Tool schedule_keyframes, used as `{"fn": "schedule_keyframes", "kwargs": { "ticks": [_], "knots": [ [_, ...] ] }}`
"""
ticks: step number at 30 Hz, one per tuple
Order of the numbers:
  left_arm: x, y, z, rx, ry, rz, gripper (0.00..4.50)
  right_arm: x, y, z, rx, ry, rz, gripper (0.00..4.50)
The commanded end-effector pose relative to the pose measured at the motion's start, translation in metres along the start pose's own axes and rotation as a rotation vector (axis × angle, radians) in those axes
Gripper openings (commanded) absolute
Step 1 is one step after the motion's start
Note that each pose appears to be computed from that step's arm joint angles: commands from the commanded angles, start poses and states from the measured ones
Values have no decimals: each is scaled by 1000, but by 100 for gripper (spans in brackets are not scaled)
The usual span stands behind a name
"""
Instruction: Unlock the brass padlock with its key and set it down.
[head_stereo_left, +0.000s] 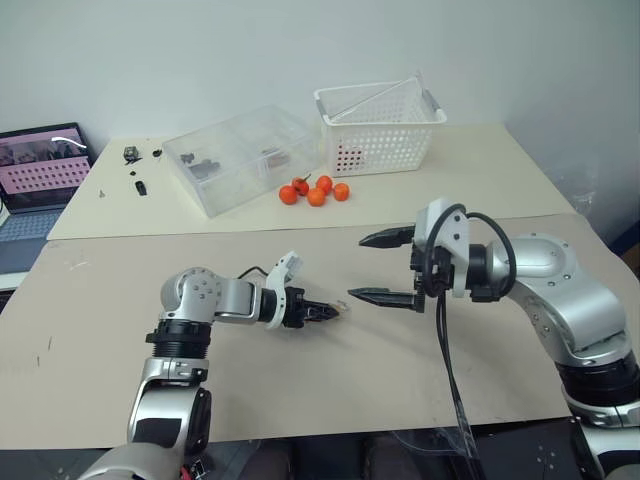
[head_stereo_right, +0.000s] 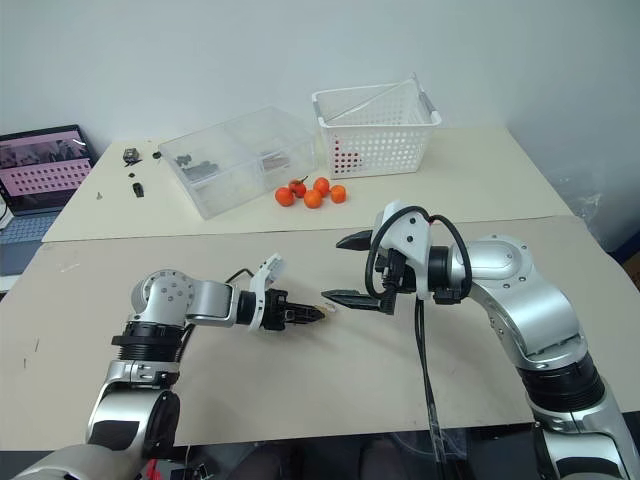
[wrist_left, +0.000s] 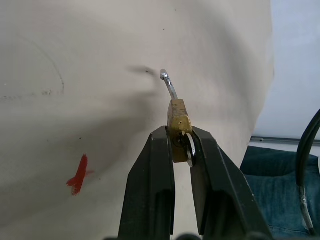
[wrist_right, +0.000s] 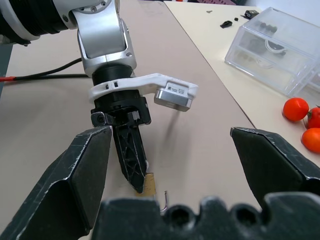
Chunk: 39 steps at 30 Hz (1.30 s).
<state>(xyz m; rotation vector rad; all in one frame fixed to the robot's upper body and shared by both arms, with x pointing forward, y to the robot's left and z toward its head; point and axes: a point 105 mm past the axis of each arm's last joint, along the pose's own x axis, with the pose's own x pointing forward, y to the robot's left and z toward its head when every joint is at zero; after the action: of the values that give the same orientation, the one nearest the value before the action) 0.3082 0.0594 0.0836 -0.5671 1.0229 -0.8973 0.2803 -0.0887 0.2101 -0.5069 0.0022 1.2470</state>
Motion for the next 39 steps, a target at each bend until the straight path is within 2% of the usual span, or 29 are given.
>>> {"fn": "schedule_keyframes", "kwargs": {
  "ticks": [1, 12, 21, 25, 35, 39],
  "knots": [
    [-10, 8, 2, -24, -21, 15, 3, -8, -4, 15, -68, -25, -29, 445],
    [-28, 24, -3, -20, -23, 86, 3, -10, -5, 12, -69, -8, -33, 450],
    [-81, 38, 11, -18, -99, 151, 3, -5, -5, 7, -64, -10, -17, 450],
    [-92, 38, 18, -26, -130, 148, 3, -3, -5, 7, -67, -15, -7, 450],
    [-56, -9, 23, 42, -149, -93, 3, 1, -7, 5, -82, -8, -4, 450],
    [-36, -12, 13, 52, -90, -84, 3, -1, -7, 4, -84, -1, -11, 450]
  ]
}}
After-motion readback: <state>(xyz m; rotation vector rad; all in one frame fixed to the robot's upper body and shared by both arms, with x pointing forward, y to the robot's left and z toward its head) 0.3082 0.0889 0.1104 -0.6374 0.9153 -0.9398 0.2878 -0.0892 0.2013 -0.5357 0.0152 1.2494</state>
